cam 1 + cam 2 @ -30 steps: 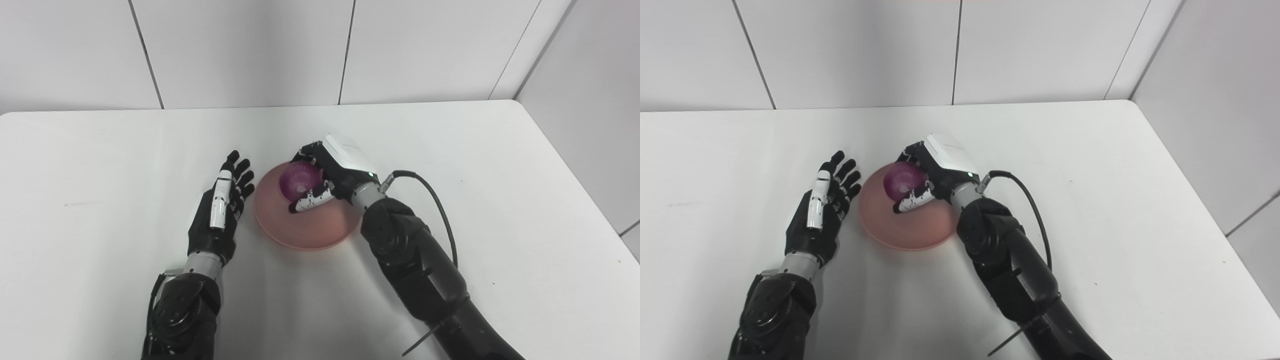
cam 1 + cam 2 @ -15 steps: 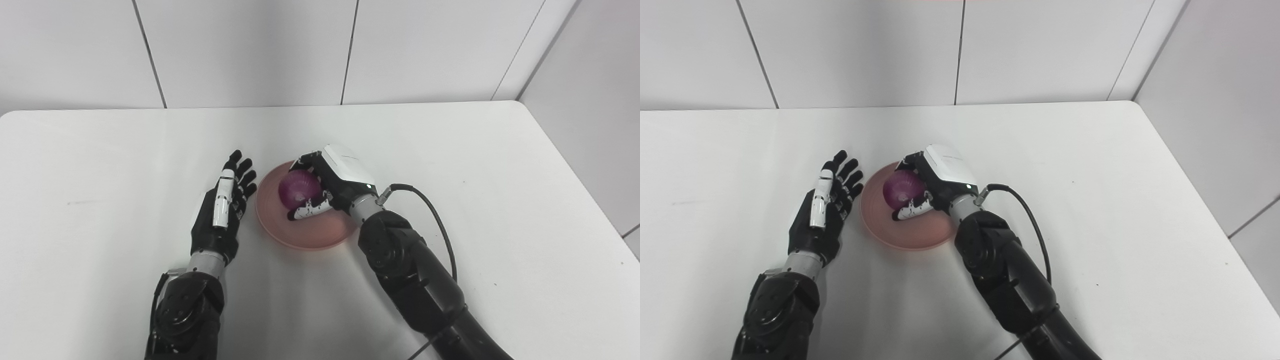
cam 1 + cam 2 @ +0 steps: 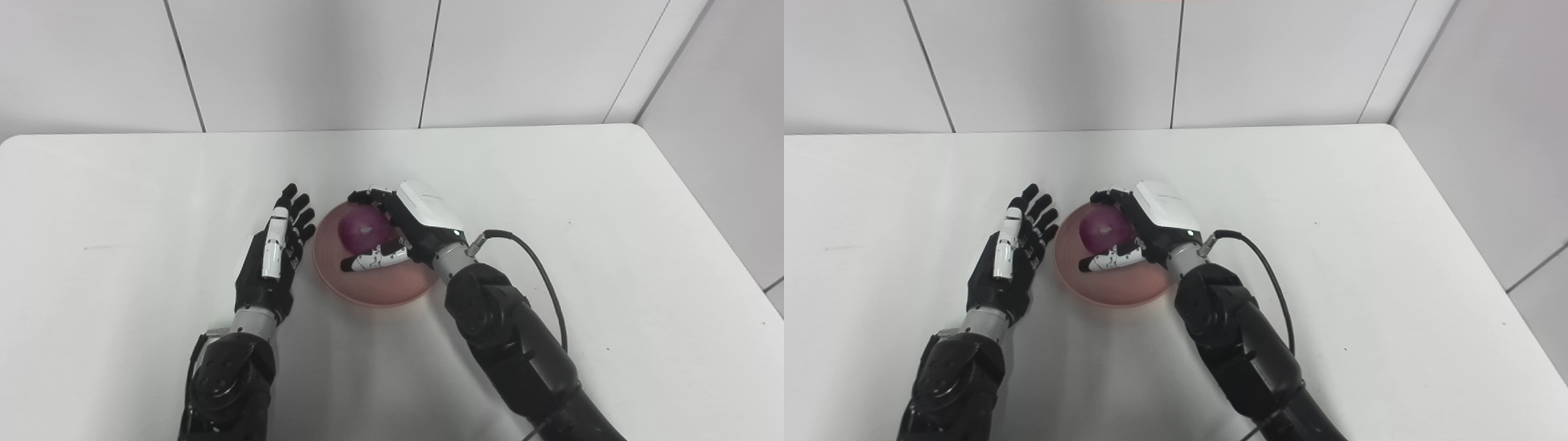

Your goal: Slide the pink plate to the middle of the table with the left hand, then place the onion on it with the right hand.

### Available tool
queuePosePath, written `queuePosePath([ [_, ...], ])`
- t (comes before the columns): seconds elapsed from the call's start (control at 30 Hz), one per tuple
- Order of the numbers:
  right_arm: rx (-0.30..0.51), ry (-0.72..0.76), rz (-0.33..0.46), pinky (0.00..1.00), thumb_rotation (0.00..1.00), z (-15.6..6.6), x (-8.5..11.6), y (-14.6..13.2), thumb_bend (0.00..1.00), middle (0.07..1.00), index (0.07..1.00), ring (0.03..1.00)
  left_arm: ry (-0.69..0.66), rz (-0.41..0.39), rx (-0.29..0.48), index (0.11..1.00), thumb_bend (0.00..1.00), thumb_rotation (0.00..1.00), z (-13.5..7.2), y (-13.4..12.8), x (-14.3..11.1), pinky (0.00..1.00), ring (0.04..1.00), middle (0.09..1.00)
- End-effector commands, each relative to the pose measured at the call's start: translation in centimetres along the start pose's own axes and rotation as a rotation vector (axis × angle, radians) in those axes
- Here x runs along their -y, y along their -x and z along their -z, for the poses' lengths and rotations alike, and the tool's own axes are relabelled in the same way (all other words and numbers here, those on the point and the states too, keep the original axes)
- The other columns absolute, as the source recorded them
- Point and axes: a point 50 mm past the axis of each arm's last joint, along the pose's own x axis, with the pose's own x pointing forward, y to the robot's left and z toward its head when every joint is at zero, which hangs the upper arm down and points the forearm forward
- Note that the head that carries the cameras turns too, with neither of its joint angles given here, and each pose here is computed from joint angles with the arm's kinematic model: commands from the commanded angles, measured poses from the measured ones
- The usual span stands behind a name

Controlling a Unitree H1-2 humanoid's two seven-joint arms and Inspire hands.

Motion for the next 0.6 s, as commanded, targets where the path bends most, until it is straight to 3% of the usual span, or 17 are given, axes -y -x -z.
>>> queuePosePath([
  [0.0,0.061,0.014,0.039,0.65,0.42,-0.9,1.3,0.0,1.00,0.797,0.809,0.752,-0.003,0.011,-0.021,0.946,0.48,1.00,0.4,0.2,0.3,0.96,0.949,0.955],
  [0.2,0.091,0.016,0.059,0.79,0.46,-0.8,1.4,0.5,1.00,0.866,0.878,0.841,-0.008,0.013,-0.019,0.947,0.49,1.00,0.5,0.2,0.2,0.95,0.949,0.955],
  [0.37,0.164,-0.031,0.149,0.89,0.49,-0.4,1.7,1.1,1.00,0.904,0.923,0.884,-0.011,0.008,-0.014,0.946,0.49,1.00,0.5,0.2,0.3,0.94,0.945,0.952],
  [0.47,0.190,-0.062,0.217,0.90,0.53,0.0,1.8,1.4,1.00,0.920,0.943,0.898,-0.010,0.006,-0.013,0.941,0.48,1.00,0.5,0.2,0.3,0.94,0.944,0.948],
  [0.57,0.180,-0.137,0.293,0.85,0.59,0.3,2.0,2.1,1.00,0.928,0.946,0.894,-0.003,0.009,-0.011,0.935,0.47,1.00,0.4,0.2,0.3,0.94,0.946,0.948],
])
